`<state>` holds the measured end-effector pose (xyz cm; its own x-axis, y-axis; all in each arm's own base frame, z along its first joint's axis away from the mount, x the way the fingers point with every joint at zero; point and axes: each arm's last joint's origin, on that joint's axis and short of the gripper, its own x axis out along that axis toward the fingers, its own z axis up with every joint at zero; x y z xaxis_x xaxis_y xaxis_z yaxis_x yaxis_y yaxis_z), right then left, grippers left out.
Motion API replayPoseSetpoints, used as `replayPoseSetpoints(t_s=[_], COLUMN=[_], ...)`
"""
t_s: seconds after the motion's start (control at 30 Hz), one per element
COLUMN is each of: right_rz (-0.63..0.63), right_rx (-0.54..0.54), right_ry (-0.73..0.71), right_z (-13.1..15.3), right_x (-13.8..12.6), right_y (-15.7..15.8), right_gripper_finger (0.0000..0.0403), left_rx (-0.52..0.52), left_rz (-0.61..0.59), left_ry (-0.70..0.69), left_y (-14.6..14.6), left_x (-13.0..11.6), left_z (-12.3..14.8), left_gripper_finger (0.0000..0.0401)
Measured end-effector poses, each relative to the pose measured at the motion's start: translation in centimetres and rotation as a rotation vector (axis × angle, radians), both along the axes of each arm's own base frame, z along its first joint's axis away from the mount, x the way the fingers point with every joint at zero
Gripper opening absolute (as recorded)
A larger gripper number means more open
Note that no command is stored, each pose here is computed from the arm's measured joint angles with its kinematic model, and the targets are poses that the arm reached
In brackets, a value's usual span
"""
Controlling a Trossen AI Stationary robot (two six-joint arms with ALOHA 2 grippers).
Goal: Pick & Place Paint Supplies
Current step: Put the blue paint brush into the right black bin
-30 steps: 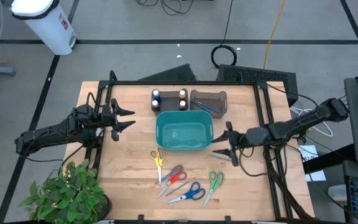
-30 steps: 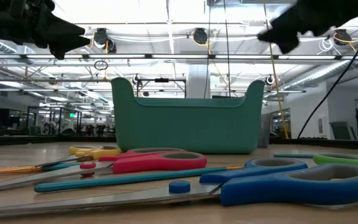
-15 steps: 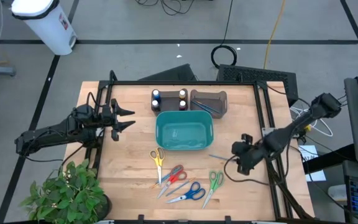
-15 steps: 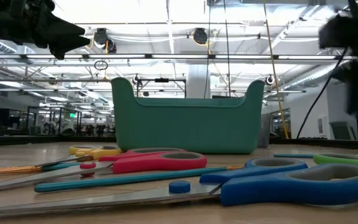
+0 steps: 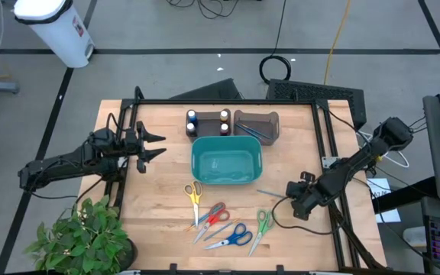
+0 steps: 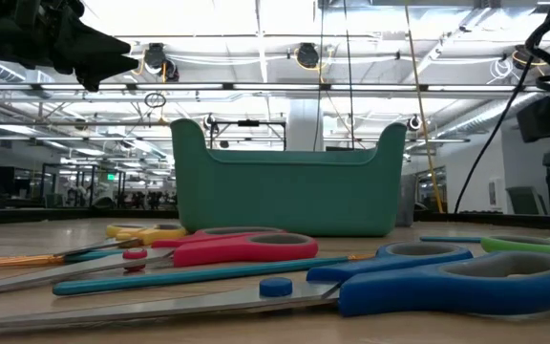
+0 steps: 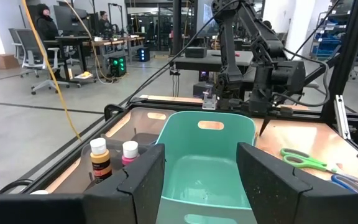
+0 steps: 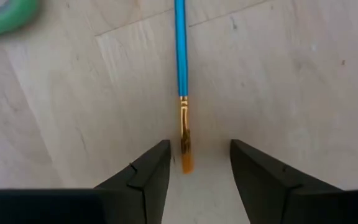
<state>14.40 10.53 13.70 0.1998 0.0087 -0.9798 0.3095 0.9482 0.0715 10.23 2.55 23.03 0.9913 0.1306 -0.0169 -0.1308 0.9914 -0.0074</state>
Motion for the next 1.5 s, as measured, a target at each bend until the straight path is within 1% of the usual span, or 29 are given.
replayPoseSetpoints(t_s=[0.23, 0.67, 1.07, 1.23, 1.5], right_rz=[0.003, 0.000, -0.001, -0.001, 0.002], right_rx=[-0.006, -0.011, -0.014, -0.016, -0.019], right_ry=[0.017, -0.010, -0.013, -0.012, -0.010], right_z=[-0.45, -0.50, -0.52, -0.53, -0.54], right_x=[0.13, 0.29, 0.31, 0.30, 0.29], right_y=[0.11, 0.17, 0.16, 0.15, 0.13], right_gripper_finger=[0.0137, 0.0068, 0.0018, 0.0003, 0.0001], left_rx=[0.000, 0.000, 0.000, 0.000, 0.000], left_rz=[0.001, 0.000, 0.000, 0.000, 0.000], left_ry=[0.000, 0.000, 0.000, 0.000, 0.000], left_y=[0.00, 0.00, 0.00, 0.00, 0.00], left_x=[0.00, 0.00, 0.00, 0.00, 0.00], left_z=[0.00, 0.00, 0.00, 0.00, 0.00], left_gripper_finger=[0.0207, 0.0207, 0.0207, 0.0207, 0.0207])
